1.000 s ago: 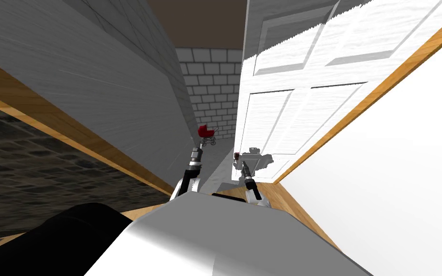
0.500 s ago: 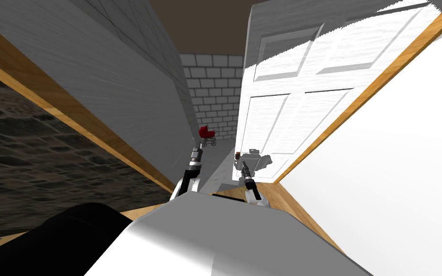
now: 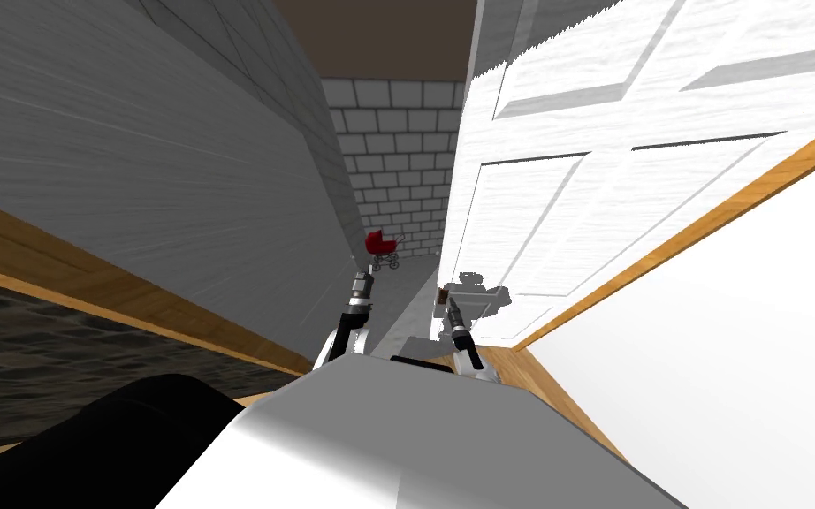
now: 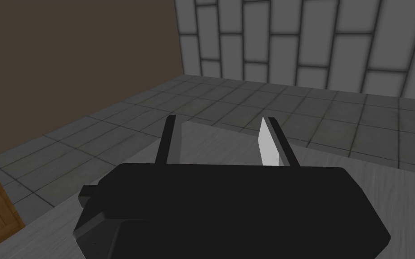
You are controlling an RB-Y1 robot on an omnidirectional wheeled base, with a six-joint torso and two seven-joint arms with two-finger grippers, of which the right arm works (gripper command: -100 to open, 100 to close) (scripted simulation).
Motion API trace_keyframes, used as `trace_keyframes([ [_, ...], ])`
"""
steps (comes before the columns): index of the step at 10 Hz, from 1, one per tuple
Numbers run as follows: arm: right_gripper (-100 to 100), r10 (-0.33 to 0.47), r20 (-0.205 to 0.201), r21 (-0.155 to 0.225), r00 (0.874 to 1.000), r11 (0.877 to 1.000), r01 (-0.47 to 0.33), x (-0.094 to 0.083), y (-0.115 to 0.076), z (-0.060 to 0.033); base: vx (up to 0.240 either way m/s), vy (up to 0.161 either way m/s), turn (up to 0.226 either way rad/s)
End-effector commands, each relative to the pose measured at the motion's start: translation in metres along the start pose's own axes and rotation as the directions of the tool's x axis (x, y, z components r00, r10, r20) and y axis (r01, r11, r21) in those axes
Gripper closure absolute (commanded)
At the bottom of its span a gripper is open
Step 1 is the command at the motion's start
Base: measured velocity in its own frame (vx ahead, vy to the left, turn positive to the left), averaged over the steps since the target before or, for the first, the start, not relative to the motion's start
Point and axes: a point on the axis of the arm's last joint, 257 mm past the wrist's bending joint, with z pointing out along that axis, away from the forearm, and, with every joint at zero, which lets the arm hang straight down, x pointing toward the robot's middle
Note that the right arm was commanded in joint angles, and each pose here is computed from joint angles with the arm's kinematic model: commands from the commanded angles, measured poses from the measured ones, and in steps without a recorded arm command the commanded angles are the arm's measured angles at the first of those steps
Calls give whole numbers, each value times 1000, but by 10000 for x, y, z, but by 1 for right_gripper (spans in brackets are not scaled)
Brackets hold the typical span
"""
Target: Push the door open
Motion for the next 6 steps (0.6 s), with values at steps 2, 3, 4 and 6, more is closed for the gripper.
trace_keyframes([
  [2,-100,8,6,-4,1000,1000,-8,21,8,-2,205,31,25],
  [3,-100,13,7,-6,1000,1000,-13,42,12,-2,201,30,24],
  [4,-100,10,6,-4,1000,1000,-10,31,5,-1,79,14,-9],
  [6,100,10,6,-4,1000,1000,-10,31,5,-1,-23,-3,8],
])
